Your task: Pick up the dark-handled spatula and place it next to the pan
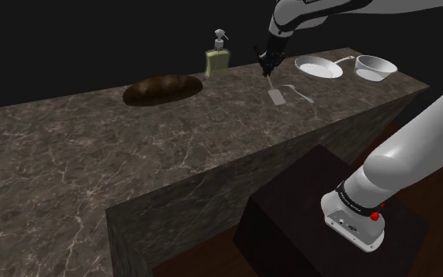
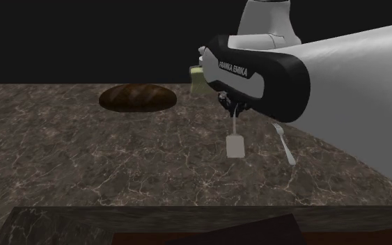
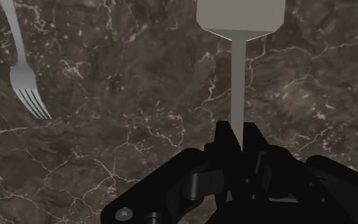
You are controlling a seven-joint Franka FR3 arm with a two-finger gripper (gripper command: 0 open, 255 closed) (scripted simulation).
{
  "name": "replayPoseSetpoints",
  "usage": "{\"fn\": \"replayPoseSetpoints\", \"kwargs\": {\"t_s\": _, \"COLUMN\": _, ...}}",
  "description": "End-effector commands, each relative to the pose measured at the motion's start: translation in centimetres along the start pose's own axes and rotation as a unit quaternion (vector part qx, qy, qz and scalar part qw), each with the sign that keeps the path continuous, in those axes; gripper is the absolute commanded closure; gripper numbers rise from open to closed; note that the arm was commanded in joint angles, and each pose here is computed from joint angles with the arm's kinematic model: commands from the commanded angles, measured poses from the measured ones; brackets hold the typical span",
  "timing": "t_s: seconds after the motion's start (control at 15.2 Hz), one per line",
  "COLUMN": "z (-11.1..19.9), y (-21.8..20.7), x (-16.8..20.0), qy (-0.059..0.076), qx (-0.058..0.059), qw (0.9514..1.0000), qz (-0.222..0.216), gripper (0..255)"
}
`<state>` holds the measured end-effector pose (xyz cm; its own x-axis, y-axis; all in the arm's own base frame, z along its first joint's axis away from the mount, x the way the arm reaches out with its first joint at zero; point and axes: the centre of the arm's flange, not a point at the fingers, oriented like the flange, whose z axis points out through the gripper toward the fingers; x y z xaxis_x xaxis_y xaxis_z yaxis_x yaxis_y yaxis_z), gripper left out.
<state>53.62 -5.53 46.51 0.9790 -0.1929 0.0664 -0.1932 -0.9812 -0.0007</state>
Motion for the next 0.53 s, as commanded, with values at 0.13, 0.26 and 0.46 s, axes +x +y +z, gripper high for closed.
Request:
{"fn": "replayPoseSetpoints", "kwargs": {"t_s": 0.13, "z": 0.0, "y": 5.2, "x": 1.5, "qy": 0.0, "qx": 0.0, "qw": 1.0, "qz": -0.001, "gripper": 255}}
{"fn": "replayPoseSetpoints", "kwargs": {"t_s": 0.26, "z": 0.1, "y": 7.7, "x": 2.3, "qy": 0.0, "qx": 0.0, "qw": 1.0, "qz": -0.001, "gripper": 255}}
{"fn": "replayPoseSetpoints", "kwargs": {"t_s": 0.46, "z": 0.1, "y": 11.5, "x": 3.4, "qy": 0.0, "qx": 0.0, "qw": 1.0, "qz": -0.001, "gripper": 255}}
